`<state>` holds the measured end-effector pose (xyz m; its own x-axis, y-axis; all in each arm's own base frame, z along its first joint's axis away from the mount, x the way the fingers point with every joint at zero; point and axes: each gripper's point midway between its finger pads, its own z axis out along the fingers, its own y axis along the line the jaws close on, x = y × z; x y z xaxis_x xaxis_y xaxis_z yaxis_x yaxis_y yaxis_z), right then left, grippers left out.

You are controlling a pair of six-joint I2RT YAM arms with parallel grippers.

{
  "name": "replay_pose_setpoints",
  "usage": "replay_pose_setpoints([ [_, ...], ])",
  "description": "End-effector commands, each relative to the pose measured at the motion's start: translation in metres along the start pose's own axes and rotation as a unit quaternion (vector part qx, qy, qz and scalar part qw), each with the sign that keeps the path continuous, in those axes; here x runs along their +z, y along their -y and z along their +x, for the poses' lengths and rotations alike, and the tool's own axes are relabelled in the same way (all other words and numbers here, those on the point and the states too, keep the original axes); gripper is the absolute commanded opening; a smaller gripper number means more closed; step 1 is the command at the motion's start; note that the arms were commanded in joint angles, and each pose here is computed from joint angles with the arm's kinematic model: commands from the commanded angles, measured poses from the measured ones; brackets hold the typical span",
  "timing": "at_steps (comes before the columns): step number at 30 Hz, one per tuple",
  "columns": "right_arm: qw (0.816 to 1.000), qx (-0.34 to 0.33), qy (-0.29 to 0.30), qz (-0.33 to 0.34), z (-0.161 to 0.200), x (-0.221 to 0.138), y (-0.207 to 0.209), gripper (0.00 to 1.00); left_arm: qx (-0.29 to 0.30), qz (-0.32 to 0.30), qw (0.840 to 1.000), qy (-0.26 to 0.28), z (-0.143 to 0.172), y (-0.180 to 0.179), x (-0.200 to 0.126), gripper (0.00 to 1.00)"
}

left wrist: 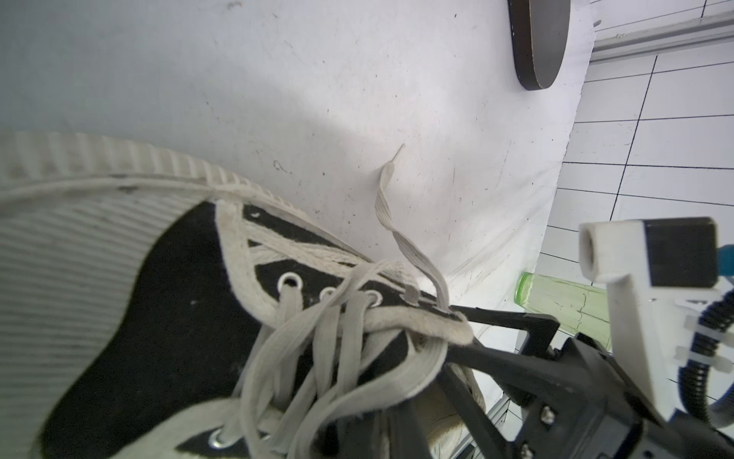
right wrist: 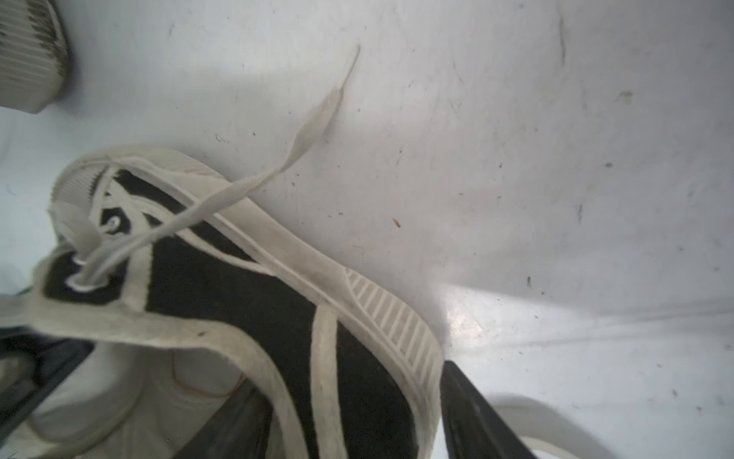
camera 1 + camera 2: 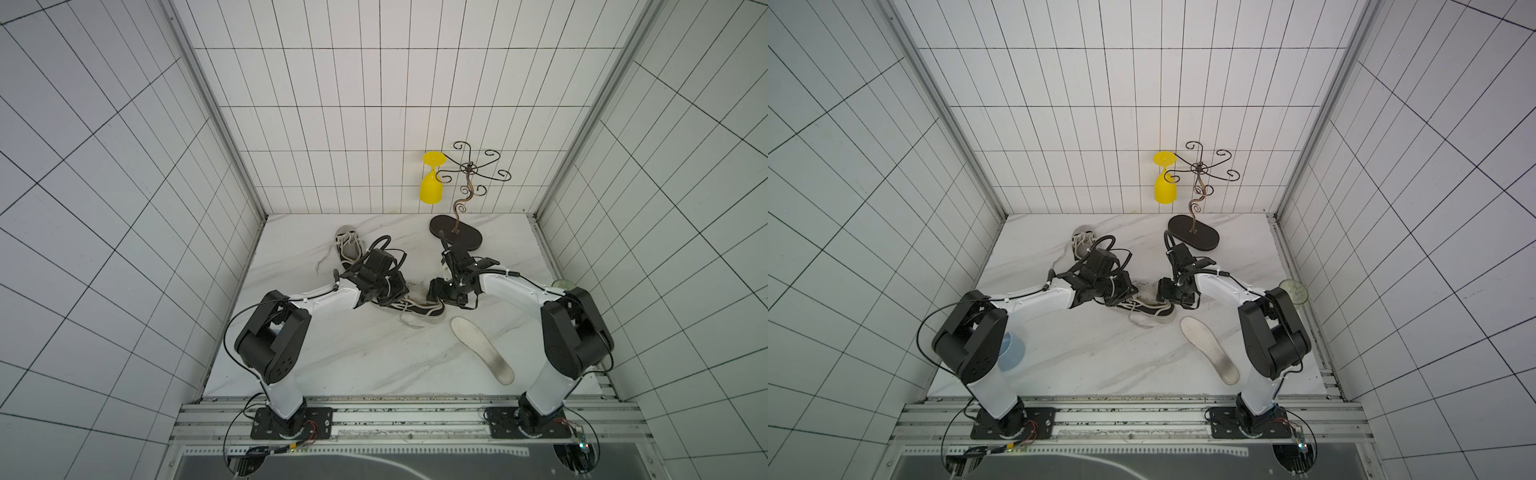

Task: Insert the insole into the shoe
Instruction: Adjust the shoe at the center of the board.

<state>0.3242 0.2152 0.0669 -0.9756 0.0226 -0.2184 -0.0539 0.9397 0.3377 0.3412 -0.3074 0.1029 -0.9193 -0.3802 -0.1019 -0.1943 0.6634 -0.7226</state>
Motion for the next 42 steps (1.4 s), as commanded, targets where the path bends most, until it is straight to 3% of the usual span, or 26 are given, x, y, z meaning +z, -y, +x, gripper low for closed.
replay_pose_setpoints([
  [1,0.999,-0.013,0.027,0.044,-0.013,-0.012,0.0,0.66,-0.003,0.054,0.998,0.03,-0.015,0.034,-0.013,0.0],
  [6,0.994,-0.012,0.03,0.104,-0.008,-0.01,0.032,0.62,0.007,0.086,0.996,0.018,-0.018,0.038,-0.019,0.0],
  [10,0.994,0.024,0.026,0.106,-0.008,-0.008,0.067,0.48,0.072,0.168,0.978,-0.098,-0.005,0.034,-0.025,0.0],
  [12,0.993,0.031,0.025,0.112,-0.008,-0.008,0.081,0.41,0.095,0.189,0.97,-0.122,-0.002,0.023,-0.036,0.0],
  [16,0.99,0.034,0.015,0.136,-0.002,0.001,0.099,0.38,0.098,0.172,0.973,-0.115,-0.016,-0.014,-0.051,0.0],
  [24,0.988,0.034,0.018,0.151,-0.011,0.012,0.109,0.39,0.043,0.132,0.985,-0.098,-0.03,-0.086,-0.048,0.0],
  [27,0.988,0.034,0.01,0.152,-0.01,0.017,0.113,0.39,0.048,0.12,0.987,-0.095,-0.029,-0.104,-0.049,0.0],
  [30,0.992,0.023,0.012,0.12,-0.017,0.018,0.092,0.41,0.069,0.09,0.986,-0.118,-0.018,-0.11,-0.038,0.0],
  [36,0.999,-0.029,0.026,0.028,-0.03,0.005,0.014,0.5,0.106,0.083,0.983,-0.122,-0.006,-0.082,-0.022,0.0],
  [42,0.997,-0.036,0.034,-0.052,-0.042,-0.015,-0.034,0.57,0.125,0.092,0.982,-0.104,-0.015,-0.058,-0.03,0.18],
])
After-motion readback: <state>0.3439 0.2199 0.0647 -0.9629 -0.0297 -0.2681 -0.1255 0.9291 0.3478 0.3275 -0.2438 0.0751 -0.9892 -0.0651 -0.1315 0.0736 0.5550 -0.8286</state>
